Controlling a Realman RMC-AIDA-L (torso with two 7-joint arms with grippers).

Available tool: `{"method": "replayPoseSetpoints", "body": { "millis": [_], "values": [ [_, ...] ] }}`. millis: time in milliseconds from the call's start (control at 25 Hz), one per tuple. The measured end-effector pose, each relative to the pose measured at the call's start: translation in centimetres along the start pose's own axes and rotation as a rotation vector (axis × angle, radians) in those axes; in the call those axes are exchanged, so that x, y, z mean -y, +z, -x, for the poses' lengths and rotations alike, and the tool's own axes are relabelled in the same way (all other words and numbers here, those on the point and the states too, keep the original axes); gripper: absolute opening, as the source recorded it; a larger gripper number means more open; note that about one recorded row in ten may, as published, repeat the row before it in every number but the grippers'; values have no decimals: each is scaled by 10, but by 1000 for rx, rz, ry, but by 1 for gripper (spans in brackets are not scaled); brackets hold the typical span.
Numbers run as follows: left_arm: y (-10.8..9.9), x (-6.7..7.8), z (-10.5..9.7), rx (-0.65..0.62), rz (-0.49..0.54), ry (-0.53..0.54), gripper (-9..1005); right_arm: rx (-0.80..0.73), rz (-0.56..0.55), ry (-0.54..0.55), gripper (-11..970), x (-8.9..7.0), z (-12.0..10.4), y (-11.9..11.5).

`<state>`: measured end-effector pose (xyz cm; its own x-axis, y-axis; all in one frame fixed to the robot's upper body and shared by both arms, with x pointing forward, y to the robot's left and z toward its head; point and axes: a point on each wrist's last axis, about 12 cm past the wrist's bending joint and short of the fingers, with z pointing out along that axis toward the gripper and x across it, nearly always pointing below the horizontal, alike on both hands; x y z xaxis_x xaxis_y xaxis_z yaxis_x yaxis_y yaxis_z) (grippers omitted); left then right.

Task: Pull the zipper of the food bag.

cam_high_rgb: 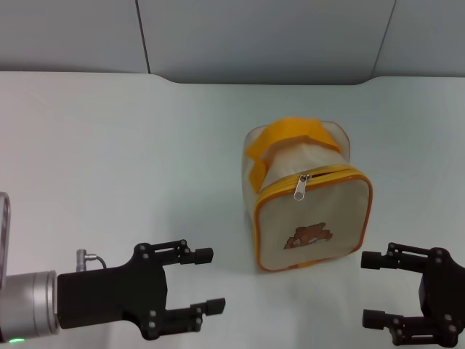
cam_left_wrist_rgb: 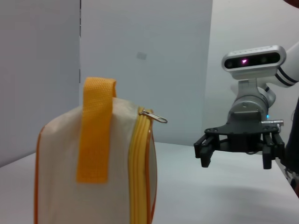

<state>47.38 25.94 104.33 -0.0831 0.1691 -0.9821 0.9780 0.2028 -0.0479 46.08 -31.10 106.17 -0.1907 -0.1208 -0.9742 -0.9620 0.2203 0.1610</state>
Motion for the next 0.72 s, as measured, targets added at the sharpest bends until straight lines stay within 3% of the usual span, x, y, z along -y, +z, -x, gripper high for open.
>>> {"method": "replayPoseSetpoints", "body": {
  "millis": [160, 720],
  "values": [
    [2, 1, 0, 5, -4, 7, 707, 3, 0, -5, 795, 1, 1, 1],
    [4, 6, -3, 16, 0, 65, 819, 5, -13, -31, 795, 1, 1, 2]
  ]
}}
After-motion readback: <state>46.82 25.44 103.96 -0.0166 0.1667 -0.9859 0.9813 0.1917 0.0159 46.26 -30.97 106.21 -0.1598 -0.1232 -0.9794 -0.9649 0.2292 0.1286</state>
